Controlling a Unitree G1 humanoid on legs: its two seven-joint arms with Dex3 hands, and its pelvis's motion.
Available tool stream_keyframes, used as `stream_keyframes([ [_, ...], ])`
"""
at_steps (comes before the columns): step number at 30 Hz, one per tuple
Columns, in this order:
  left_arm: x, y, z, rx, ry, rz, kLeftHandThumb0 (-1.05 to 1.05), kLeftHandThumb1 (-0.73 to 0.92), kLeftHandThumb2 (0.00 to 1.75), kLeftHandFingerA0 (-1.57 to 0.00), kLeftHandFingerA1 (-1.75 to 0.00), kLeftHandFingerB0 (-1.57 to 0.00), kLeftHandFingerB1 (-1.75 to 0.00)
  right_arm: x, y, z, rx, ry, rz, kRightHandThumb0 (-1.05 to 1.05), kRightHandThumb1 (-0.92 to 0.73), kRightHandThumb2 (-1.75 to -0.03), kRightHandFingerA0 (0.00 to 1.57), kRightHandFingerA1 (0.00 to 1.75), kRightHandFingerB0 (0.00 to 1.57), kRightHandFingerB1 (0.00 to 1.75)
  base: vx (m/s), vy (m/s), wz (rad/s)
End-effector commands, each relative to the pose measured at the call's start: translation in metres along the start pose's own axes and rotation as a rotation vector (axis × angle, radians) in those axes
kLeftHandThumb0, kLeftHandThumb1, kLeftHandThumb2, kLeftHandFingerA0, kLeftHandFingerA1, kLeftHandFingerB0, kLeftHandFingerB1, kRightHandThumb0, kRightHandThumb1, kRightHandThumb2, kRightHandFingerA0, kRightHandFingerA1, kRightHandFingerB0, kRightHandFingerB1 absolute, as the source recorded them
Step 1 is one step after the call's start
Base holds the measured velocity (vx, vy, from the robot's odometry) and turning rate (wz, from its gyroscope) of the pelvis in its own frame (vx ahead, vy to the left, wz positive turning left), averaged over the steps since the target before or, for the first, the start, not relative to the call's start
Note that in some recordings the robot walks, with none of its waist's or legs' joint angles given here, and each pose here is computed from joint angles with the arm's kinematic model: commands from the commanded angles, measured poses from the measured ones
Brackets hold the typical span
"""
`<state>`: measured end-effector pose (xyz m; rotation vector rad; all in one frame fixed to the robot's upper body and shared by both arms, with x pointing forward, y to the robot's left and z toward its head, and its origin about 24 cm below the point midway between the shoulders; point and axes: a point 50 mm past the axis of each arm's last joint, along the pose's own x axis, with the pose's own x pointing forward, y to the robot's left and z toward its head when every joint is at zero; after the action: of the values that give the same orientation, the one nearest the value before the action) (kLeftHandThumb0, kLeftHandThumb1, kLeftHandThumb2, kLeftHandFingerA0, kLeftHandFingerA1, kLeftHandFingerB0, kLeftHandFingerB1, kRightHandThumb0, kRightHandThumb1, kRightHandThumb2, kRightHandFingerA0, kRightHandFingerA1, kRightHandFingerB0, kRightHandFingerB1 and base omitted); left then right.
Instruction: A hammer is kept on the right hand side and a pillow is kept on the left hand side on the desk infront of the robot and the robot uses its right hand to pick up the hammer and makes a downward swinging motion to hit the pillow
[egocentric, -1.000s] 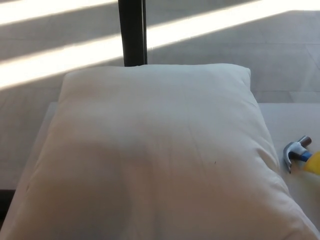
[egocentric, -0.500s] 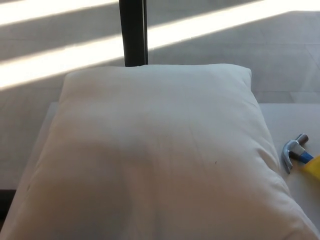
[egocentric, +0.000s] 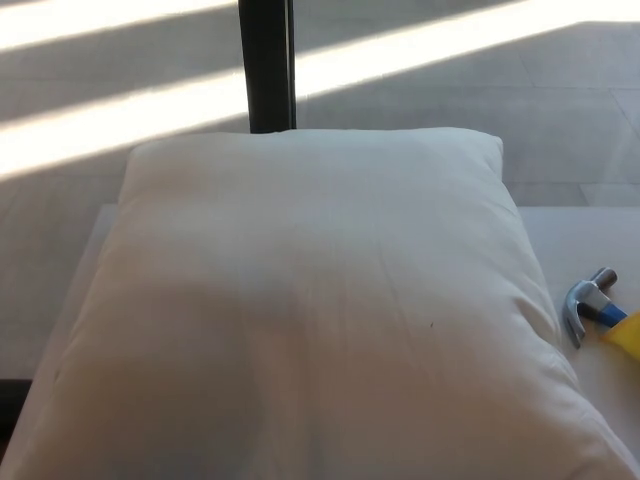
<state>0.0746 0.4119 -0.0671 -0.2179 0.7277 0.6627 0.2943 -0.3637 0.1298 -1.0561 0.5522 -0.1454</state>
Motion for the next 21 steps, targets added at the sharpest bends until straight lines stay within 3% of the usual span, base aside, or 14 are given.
stream_keyframes([
  [1, -0.002, 0.010, 0.011, 0.014, -0.011, 0.023, -0.69, 0.85, 0.65, -0.65, -0.57, -0.58, -0.48, -0.029, -0.024, -0.078, 0.345, 0.045, -0.405, -0.91, -0.57, -0.92, 0.00, 0.10, 0.12, 0.30, 0.00, 0.000, 0.00],
  [3, -0.002, 0.010, 0.011, 0.014, -0.010, 0.024, -0.69, 0.85, 0.65, -0.65, -0.57, -0.58, -0.48, -0.031, -0.024, -0.081, 0.357, 0.045, -0.425, -0.91, -0.57, -0.92, 0.00, 0.10, 0.12, 0.30, 0.00, 0.000, 0.00],
  [4, -0.001, 0.008, 0.011, 0.012, -0.009, 0.019, -0.69, 0.84, 0.65, -0.64, -0.57, -0.58, -0.47, -0.035, -0.023, -0.098, 0.485, 0.072, -0.510, -0.77, -0.63, -0.59, 0.00, 0.12, 0.18, 0.28, 0.00, 0.000, 0.00],
  [5, 0.000, 0.006, 0.010, 0.012, -0.001, 0.021, -0.67, 0.85, 0.65, -0.64, -0.56, -0.57, -0.46, -0.043, -0.019, -0.126, 0.652, 0.152, -0.607, -0.92, -0.60, -0.91, 0.00, 0.03, 0.14, 0.31, 0.00, 0.000, 0.00],
  [7, 0.000, 0.006, 0.010, -0.016, -0.002, 0.037, -0.67, 0.83, 0.65, -0.67, -0.56, -0.59, -0.48, -0.048, -0.014, -0.144, 0.738, 0.220, -0.683, -0.90, -0.60, -0.93, 0.00, 0.07, 0.14, 0.33, 0.00, 0.000, 0.00],
  [8, 0.000, 0.006, 0.009, -0.016, 0.000, 0.035, -0.67, 0.84, 0.65, -0.64, -0.57, -0.58, -0.48, -0.053, -0.012, -0.153, 0.827, 0.240, -0.728, -0.66, -0.71, -0.61, 0.00, 0.16, 0.18, 0.27, 0.00, 0.000, 0.00],
  [9, 0.000, 0.007, 0.009, -0.019, 0.000, 0.031, -0.68, 0.83, 0.65, -0.65, -0.59, -0.59, -0.49, -0.062, -0.005, -0.172, 1.005, 0.302, -0.817, -0.79, -0.59, -0.87, 0.00, 0.07, 0.12, 0.31, 0.00, 0.000, 0.00],
  [10, -0.001, 0.007, 0.009, -0.023, -0.002, 0.028, -0.68, 0.83, 0.65, -0.65, -0.59, -0.59, -0.49, -0.067, 0.001, -0.182, 1.075, 0.349, -0.853, -0.79, -0.59, -0.87, 0.00, 0.07, 0.12, 0.31, 0.00, 0.000, 0.00],
  [11, -0.001, 0.008, 0.009, -0.016, 0.000, 0.036, -0.69, 0.82, 0.64, -0.67, -0.58, -0.59, -0.48, -0.070, 0.005, -0.189, 1.111, 0.386, -0.883, -0.66, -0.56, -0.89, 0.00, 0.24, 0.10, 0.41, 0.00, 0.000, 0.00],
  [14, 0.000, 0.007, 0.009, 0.000, 0.007, 0.047, -0.68, 0.84, 0.65, -0.67, -0.58, -0.59, -0.48, -0.079, 0.016, -0.206, 1.248, 0.453, -0.957, -0.63, -0.54, -0.88, 0.00, 0.26, 0.11, 0.43, 0.00, 0.000, 0.00],
  [16, -0.001, 0.008, 0.007, 0.013, 0.006, 0.055, -0.67, 0.84, 0.65, -0.67, -0.59, -0.60, -0.50, -0.085, 0.038, -0.221, 1.343, 0.569, -0.969, -0.60, -0.55, -0.88, 0.02, 0.43, 0.16, 0.46, 0.00, 0.000, 0.00],
  [17, -0.002, 0.009, 0.006, 0.024, 0.006, 0.055, -0.67, 0.86, 0.65, -0.65, -0.57, -0.58, -0.48, -0.086, 0.048, -0.225, 1.410, 0.575, -0.948, -0.33, -0.59, -1.10, 0.05, 0.56, 0.00, 0.49, 0.00, 0.000, 0.00],
  [20, -0.003, 0.011, 0.005, 0.038, 0.007, 0.066, -0.67, 0.85, 0.65, -0.67, -0.56, -0.60, -0.49, -0.088, 0.064, -0.229, 1.479, 0.627, -0.932, -0.34, -0.60, -1.12, 0.03, 0.54, 0.00, 0.49, 0.00, 0.000, 0.00],
  [21, -0.003, 0.013, 0.005, 0.021, 0.011, 0.075, -0.67, 0.85, 0.65, -0.68, -0.56, -0.61, -0.48, -0.088, 0.070, -0.229, 1.601, 0.607, -0.933, -0.61, -0.84, -0.64, 0.03, 0.45, 0.09, 0.30, 0.00, 0.000, 0.00],
])
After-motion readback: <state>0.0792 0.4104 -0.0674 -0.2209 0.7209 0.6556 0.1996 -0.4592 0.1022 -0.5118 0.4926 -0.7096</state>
